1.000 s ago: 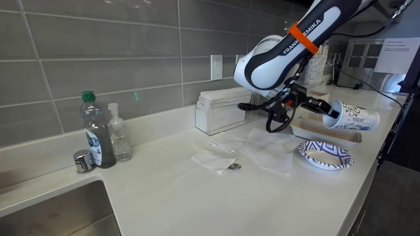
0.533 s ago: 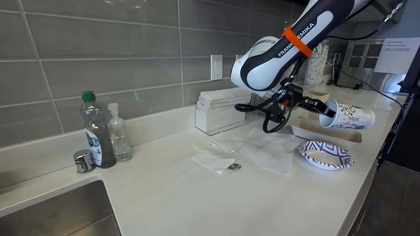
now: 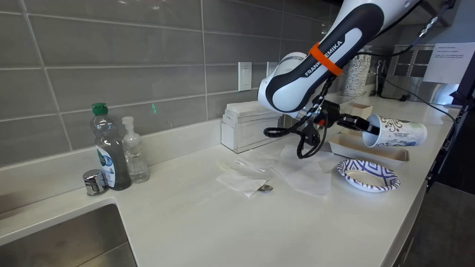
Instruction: Empty the content of the cup into the bowl
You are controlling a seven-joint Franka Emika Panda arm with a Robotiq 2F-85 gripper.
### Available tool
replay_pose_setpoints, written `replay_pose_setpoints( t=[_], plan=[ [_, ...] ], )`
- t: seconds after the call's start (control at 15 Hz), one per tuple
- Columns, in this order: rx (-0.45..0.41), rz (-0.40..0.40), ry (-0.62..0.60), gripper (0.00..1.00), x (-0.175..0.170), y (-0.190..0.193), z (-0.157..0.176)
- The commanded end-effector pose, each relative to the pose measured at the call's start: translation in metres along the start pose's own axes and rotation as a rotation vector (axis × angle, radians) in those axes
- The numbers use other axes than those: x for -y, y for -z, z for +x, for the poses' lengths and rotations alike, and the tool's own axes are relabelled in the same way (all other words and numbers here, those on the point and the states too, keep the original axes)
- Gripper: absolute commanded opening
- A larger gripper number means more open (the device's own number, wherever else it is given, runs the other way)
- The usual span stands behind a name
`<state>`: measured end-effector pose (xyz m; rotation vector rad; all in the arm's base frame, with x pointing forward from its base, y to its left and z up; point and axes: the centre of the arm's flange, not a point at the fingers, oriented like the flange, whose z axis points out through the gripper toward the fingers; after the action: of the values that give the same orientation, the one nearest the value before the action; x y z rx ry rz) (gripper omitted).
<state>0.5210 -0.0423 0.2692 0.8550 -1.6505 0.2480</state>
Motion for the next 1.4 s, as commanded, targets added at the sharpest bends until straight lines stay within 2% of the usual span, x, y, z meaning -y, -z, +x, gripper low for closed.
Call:
replay_pose_setpoints(
  t=[0.0, 0.33, 1.33],
  plan=[
    [-0.054, -0.05, -0.014, 0.02, 0.015, 0.007, -0.021],
    [-0.1, -0.085, -0.03, 0.02, 0.026, 0.005, -0.035],
    [-0.235, -0.17, -0.076, 0.02, 0.031, 0.001, -0.049]
  ],
)
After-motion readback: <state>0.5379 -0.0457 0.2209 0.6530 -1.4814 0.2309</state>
